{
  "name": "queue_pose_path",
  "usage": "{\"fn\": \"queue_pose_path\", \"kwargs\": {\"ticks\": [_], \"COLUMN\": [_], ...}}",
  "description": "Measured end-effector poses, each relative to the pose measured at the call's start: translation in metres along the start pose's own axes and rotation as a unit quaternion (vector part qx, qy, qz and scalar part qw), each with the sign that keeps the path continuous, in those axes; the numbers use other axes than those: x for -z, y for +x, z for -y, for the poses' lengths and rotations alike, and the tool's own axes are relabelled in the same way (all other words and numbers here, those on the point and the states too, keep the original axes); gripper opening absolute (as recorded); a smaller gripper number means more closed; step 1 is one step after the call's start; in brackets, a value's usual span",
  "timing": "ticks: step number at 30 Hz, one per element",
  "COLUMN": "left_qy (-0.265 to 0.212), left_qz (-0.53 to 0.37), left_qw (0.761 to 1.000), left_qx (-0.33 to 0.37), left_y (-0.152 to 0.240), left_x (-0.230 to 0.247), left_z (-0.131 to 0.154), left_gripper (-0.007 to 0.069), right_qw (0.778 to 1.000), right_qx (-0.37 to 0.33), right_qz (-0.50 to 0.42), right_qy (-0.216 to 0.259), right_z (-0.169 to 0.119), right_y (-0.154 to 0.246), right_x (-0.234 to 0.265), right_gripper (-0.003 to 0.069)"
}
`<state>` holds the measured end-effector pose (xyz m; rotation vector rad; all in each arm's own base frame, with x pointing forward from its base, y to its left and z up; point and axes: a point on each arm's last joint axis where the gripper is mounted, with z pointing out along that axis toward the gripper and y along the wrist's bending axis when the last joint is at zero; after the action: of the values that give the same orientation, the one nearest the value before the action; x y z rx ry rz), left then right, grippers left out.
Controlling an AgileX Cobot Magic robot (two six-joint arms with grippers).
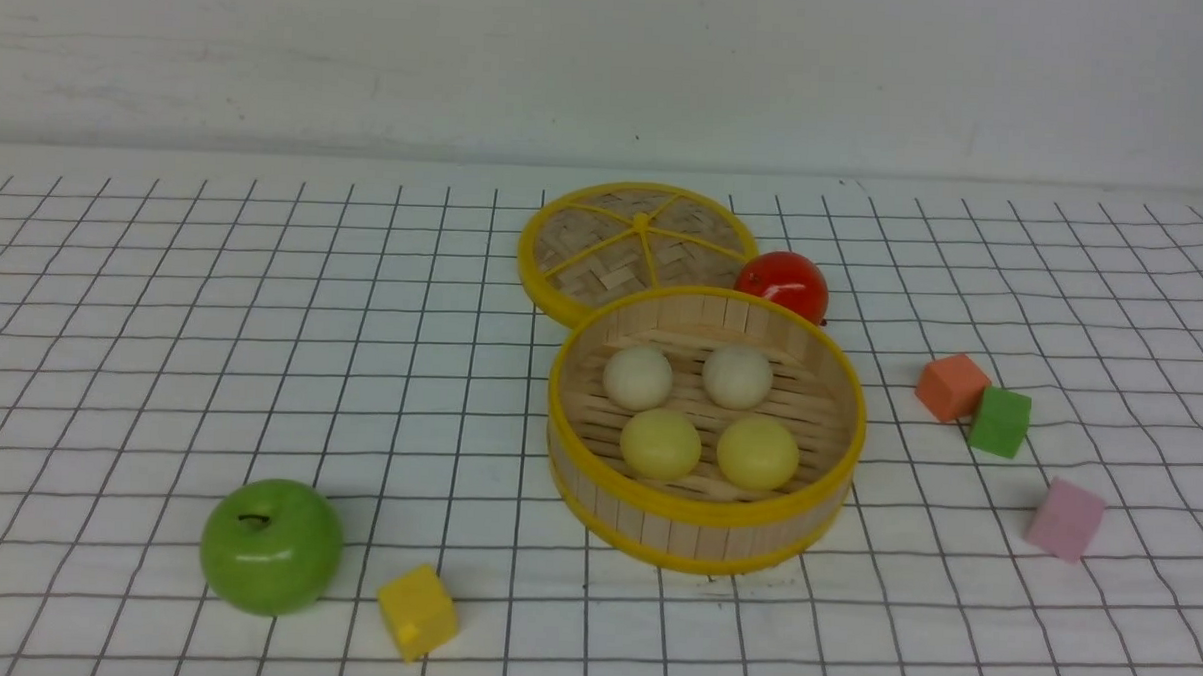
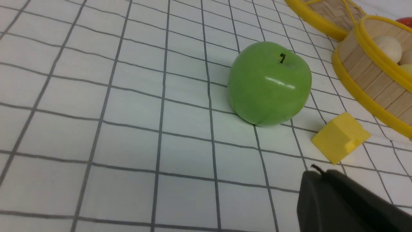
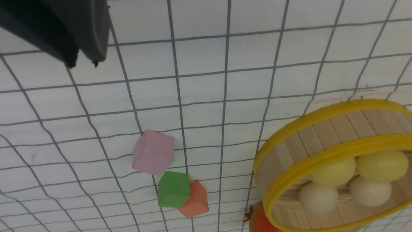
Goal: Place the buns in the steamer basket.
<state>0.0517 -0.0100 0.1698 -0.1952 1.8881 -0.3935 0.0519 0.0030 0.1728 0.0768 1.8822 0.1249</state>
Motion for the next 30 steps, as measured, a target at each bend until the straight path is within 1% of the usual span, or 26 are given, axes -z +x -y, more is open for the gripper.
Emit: {"fn": "queue_pose_path", "kwargs": {"ticks": [30], "left_qy": [0.0], "left_qz": [0.0], "left_qw": [1.0], "left_qx": [0.0], "left_y": [0.0], "left_x": [0.0], "left_z": [0.0], "left_gripper": [-0.0013], "right_qw": [1.0], "right_qx": [0.0], "right_qz": [0.0], "right_qy": [0.0], "right_z": [0.0], "right_y": [0.0], "right_x": [0.0], "right_gripper": [0.0097]}}
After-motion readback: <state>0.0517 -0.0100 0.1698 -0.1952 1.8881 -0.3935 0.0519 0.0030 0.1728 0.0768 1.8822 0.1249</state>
